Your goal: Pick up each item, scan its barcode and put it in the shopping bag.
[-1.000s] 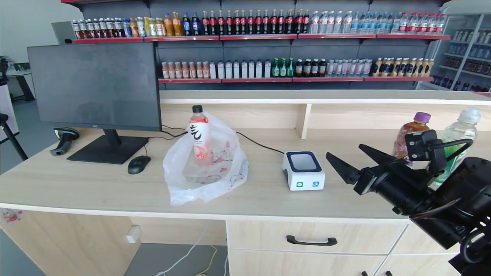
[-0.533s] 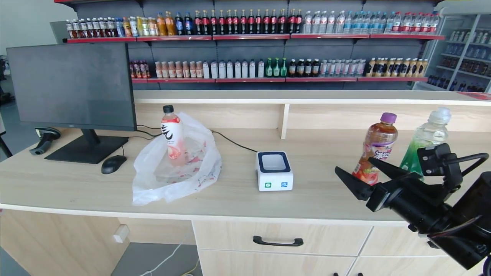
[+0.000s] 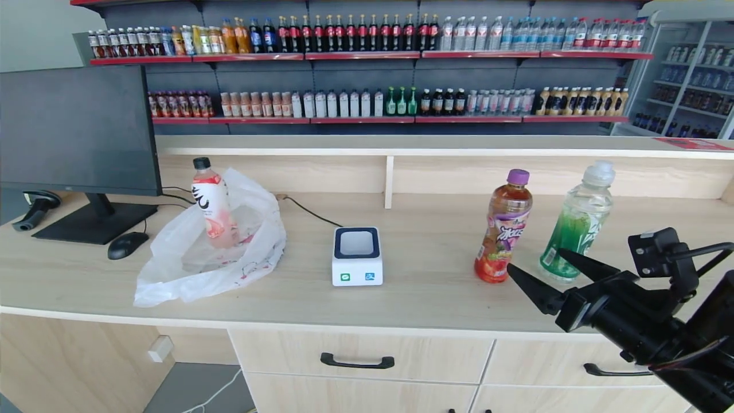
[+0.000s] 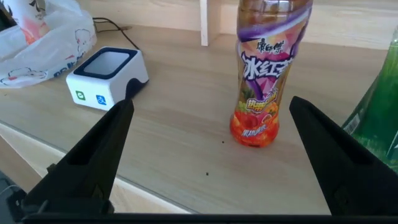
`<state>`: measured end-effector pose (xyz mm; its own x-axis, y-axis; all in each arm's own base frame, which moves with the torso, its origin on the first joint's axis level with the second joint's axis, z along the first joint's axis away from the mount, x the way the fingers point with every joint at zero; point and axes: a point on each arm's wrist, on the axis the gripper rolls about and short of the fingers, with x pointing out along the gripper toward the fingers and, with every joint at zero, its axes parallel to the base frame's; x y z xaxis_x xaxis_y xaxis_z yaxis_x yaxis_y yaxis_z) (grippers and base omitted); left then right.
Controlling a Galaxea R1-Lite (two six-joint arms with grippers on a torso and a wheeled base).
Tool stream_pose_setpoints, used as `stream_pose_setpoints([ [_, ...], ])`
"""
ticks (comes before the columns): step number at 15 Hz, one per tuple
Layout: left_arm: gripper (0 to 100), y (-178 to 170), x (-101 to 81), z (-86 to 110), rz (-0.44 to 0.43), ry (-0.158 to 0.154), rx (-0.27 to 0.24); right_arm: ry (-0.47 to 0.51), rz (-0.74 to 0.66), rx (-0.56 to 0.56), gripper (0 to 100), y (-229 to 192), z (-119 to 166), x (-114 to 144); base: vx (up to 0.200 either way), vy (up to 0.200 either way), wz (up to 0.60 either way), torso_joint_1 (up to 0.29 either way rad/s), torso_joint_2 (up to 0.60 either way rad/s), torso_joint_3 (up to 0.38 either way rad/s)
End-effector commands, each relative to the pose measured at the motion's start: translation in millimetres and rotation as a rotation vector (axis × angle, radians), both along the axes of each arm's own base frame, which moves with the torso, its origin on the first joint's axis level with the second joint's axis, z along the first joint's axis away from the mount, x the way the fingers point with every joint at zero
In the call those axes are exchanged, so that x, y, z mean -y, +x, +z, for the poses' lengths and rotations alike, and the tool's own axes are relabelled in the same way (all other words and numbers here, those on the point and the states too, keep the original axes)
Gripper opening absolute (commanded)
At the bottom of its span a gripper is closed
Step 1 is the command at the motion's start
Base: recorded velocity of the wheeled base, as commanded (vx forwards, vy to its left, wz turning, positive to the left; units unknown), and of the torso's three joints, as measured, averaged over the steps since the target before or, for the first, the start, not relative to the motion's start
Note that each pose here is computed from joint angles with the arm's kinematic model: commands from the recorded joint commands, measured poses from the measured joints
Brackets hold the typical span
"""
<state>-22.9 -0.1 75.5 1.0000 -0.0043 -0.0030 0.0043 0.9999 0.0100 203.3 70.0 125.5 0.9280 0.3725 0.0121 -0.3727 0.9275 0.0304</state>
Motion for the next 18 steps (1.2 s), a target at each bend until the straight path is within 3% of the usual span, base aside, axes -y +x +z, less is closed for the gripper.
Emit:
stream_pose_setpoints([
  [1,100,0,0.0,-0.1,0.0,0.001,0.0,-0.02,0.0,-0.015,100,-3,-4,1,0.2,0.0,0.0,0.002,0.0,0.002],
  [7,100,0,0.0,-0.1,0.001,0.001,0.0,-0.043,0.005,-0.063,100,-9,-14,2,0.0,0.0,0.0,0.0,0.0,0.0],
  [11,100,0,0.0,-0.1,0.001,-0.001,0.0,-0.056,0.006,-0.075,100,-8,-17,2,0.2,0.15,0.0,-0.005,0.0,0.005],
  [18,100,0,0.0,-0.1,0.001,-0.001,0.0,-0.058,-0.023,-0.078,100,-13,-16,10,0.0,0.0,0.0,0.0,0.0,0.0],
])
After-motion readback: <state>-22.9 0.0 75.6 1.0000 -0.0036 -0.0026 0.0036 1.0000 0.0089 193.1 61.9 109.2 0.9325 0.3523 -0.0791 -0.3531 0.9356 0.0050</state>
